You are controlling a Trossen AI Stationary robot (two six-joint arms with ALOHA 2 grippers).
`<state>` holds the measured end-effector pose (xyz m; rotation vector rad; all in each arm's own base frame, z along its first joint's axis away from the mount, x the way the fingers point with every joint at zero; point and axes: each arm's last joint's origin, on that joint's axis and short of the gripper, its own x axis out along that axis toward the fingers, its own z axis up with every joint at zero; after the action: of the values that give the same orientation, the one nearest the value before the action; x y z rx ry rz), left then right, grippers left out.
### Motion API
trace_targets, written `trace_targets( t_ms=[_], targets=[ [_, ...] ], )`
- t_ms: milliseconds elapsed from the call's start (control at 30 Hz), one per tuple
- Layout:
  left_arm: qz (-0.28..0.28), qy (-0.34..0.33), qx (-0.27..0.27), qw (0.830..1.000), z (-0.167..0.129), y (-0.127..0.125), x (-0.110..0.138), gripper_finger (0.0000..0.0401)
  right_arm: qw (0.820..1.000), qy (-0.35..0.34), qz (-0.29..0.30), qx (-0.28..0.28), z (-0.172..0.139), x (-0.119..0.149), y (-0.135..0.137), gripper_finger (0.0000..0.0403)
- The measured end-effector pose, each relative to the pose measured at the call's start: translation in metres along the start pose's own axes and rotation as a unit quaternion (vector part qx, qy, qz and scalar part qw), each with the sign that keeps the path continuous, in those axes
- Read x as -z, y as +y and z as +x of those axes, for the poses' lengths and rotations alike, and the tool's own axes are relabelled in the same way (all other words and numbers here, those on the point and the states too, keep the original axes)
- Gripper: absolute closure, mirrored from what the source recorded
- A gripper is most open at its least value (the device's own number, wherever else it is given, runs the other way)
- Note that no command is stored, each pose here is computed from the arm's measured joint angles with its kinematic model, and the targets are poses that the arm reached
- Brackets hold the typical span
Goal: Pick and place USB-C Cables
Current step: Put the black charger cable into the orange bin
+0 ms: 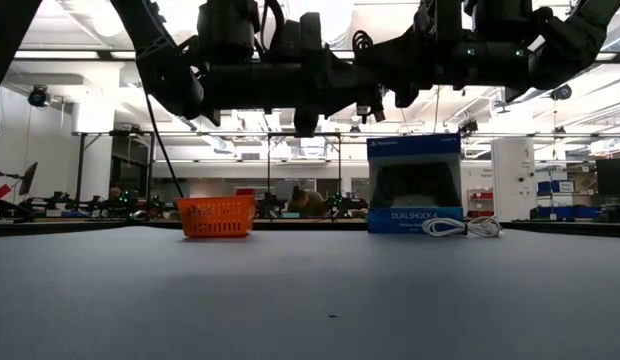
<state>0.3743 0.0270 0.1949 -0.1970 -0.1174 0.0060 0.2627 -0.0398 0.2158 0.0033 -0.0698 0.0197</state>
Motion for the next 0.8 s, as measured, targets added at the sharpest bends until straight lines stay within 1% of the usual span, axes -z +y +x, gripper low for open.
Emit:
trace_targets(
  t_ms=[167,267,400,500,633,800],
  targets=[
    [0.000,0.002,-0.004,1.000,0.000,0.000,0.001,0.0345,1.000,-0.006,0.012,0.002,-0.003,-0.006,0.001,0.0234],
    [-0.001,0.017,-0.013,1.000,0.000,0.001,0.004,0.0345,1.000,-0.002,0.013,0.004,-0.007,-0.011,0.001,0.0217],
    [-0.001,0.047,-0.052,0.998,-0.002,0.003,0.007,0.0346,1.000,0.000,0.010,0.007,-0.013,-0.019,0.002,0.0203],
    [0.001,0.077,-0.086,0.993,-0.005,0.004,0.005,0.0346,1.000,0.010,0.007,0.020,-0.020,-0.025,0.003,0.0200],
    [0.010,0.140,-0.147,0.979,-0.012,0.006,0.000,0.0346,0.998,0.033,-0.008,0.050,-0.030,-0.031,0.003,0.0200],
    [0.021,0.191,-0.218,0.957,-0.023,0.005,-0.018,0.0348,0.994,0.052,-0.022,0.093,-0.041,-0.037,0.003,0.0200]
  ],
)
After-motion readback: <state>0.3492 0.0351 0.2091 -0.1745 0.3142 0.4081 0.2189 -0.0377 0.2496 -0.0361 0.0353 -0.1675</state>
